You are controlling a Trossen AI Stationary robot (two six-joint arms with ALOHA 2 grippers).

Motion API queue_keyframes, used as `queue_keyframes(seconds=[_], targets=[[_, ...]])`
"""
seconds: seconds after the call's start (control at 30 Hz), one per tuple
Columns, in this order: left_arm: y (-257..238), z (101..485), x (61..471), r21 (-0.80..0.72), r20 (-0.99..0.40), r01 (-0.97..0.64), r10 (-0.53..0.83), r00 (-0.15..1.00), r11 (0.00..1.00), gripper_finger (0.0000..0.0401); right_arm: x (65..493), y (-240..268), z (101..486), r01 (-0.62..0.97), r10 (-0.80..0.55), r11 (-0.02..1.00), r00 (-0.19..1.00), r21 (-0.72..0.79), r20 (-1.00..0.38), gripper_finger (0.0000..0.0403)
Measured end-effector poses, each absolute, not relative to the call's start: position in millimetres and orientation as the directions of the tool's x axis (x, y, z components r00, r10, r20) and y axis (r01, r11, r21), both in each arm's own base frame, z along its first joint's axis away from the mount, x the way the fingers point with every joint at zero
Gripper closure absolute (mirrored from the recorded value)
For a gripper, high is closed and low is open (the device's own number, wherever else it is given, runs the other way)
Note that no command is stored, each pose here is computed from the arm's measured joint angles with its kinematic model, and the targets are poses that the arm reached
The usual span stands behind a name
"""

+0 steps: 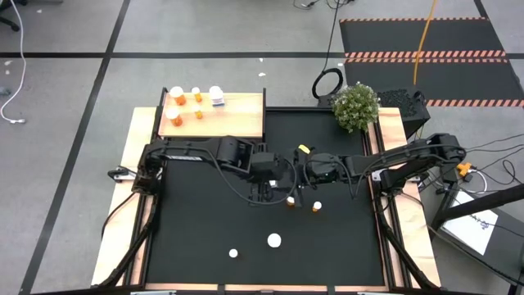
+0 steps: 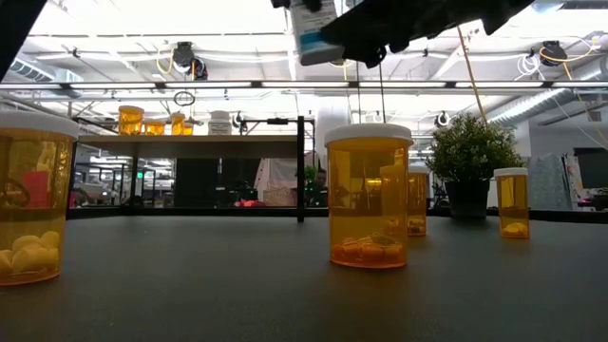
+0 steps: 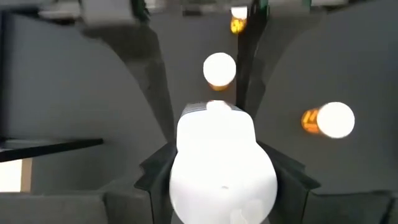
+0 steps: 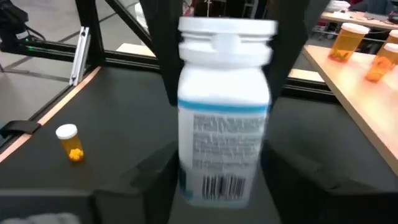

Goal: Pick and place medicine bottles onto shelf by color
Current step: Put the white pill bottle on the shelf aligned with the other white pill bottle

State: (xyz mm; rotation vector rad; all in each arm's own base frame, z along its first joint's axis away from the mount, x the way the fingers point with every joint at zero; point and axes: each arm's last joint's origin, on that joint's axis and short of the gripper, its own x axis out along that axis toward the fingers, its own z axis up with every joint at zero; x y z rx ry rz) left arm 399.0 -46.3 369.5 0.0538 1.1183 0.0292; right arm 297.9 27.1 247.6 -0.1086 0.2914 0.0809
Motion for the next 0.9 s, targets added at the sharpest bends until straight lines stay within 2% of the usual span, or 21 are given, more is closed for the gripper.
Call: queue_keyframes(seconds=[0.17, 0.3, 0.5, 0.77, 0.9], targets=[[-43.8, 382.9, 384.2, 0.072, -0.9, 0.033, 0.051, 0.433, 0.997, 0.0211, 294.0, 26.8, 250.5, -0.096, 0.064, 0.991, 0.952, -0.094, -0.301, 0.0108], [-39.4, 399.5, 366.2, 0.094, -0.896, 0.074, 0.052, 0.441, 0.993, 0.0225, 291.1, 26.5, 252.4, -0.097, 0.063, 0.991, 0.949, -0.095, -0.31, 0.0078], [-19.6, 427.1, 327.0, 0.147, -0.902, 0.12, 0.083, 0.423, 0.982, 0.0217, 290.5, 26.4, 252.7, -0.104, 0.062, 0.987, 0.949, -0.121, -0.31, 0.0075], [31.4, 460.2, 286.5, 0.24, -0.848, 0.059, 0.179, 0.498, 0.969, 0.0223, 290.9, 26.4, 253.6, -0.109, 0.061, 0.983, 0.952, -0.148, -0.3, 0.0091], [63.7, 462.5, 277.9, 0.274, -0.844, 0.005, 0.237, 0.481, 0.962, 0.0221, 290.9, 26.4, 253.6, -0.11, 0.061, 0.982, 0.952, -0.151, -0.3, 0.0094]])
